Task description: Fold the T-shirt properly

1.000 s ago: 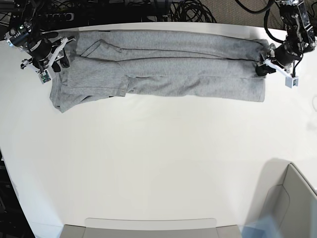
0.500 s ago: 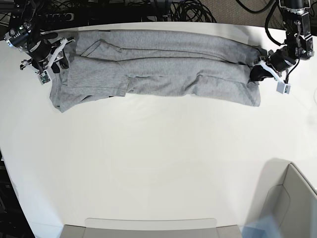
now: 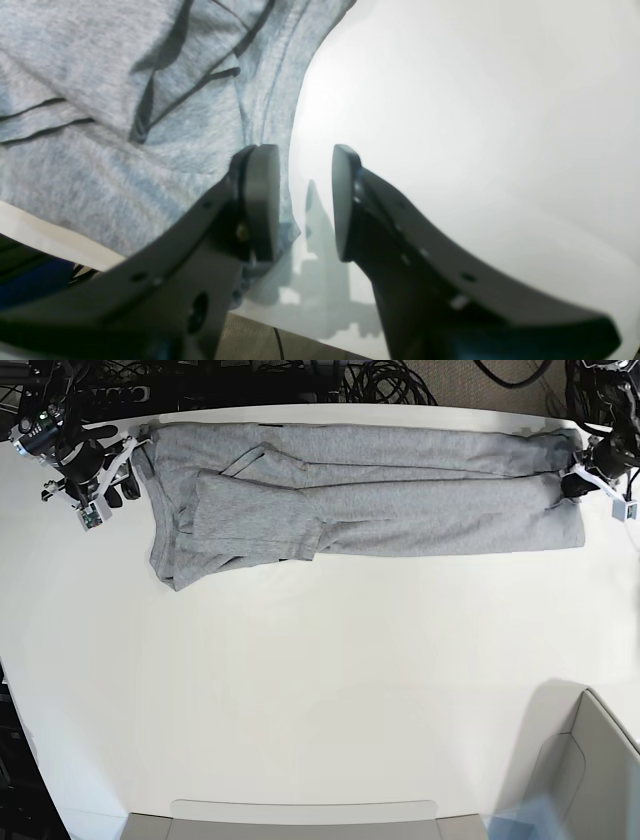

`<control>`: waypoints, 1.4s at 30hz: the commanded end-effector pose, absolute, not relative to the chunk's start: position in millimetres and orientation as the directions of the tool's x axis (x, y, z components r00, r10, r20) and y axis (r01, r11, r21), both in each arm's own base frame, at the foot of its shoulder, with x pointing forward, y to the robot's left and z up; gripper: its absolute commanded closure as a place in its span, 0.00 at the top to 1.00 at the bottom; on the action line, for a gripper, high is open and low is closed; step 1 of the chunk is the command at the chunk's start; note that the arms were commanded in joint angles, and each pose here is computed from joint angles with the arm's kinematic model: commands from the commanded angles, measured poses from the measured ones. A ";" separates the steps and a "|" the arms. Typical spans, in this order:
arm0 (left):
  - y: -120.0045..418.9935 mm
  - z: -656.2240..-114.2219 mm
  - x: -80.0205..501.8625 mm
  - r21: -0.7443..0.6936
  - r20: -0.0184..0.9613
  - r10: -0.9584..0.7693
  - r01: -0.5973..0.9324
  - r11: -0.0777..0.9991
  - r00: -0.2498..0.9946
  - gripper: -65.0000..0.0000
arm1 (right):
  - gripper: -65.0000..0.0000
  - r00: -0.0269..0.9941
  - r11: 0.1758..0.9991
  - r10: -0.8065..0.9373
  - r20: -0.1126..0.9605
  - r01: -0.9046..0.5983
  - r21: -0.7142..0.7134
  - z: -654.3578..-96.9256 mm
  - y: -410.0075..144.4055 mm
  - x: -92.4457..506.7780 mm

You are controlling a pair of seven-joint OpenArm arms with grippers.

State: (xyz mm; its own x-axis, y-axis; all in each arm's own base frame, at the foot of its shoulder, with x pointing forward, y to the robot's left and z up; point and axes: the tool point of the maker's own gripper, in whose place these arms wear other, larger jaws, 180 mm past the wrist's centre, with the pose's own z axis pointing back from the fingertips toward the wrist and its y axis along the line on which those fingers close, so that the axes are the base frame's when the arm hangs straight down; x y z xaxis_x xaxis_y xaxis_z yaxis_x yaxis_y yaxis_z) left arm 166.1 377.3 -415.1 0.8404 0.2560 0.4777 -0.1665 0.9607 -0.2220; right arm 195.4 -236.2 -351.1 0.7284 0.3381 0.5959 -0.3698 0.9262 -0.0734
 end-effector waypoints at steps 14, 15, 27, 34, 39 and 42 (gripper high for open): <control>353.8 -343.2 194.7 -0.077 0.585 0.011 0.042 0.996 0.811 0.00 | 0.28 0.707 0.923 0.344 0.618 -0.375 -0.085 -342.7 -236.0 198.6; 349.3 -341.1 192.5 -0.079 0.590 0.016 0.038 0.996 0.807 0.00 | 0.28 0.707 0.923 0.344 0.618 -0.375 -0.085 -342.7 -236.0 198.6; 271.4 -314.2 188.5 -0.066 0.620 -0.080 0.154 0.986 0.780 0.00 | 0.28 0.704 0.923 0.343 0.622 -0.375 -0.085 -341.6 -235.3 200.9; 183.0 -338.7 189.3 -0.236 0.601 -0.105 0.302 0.924 0.792 0.00 | 0.28 0.704 0.923 0.342 0.622 -0.374 -0.083 -342.0 -235.3 200.8; 134.3 -340.5 200.0 -0.382 0.589 0.012 0.265 0.885 0.808 0.00 | 0.28 0.704 0.923 0.342 0.622 -0.374 -0.083 -342.0 -235.3 200.8; 111.9 -342.2 199.9 -0.432 0.569 0.027 0.271 0.860 0.822 0.00 | 0.28 0.704 0.923 0.342 0.622 -0.374 -0.083 -342.0 -235.3 200.8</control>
State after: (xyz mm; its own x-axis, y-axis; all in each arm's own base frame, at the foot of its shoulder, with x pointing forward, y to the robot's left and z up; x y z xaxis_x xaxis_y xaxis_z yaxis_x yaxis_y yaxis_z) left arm 196.0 114.0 -350.6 0.8414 0.0214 0.5400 0.2537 0.8666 -0.4297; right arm 195.4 -235.3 -351.1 0.7280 0.3363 0.5974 -0.3694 0.9265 -0.0714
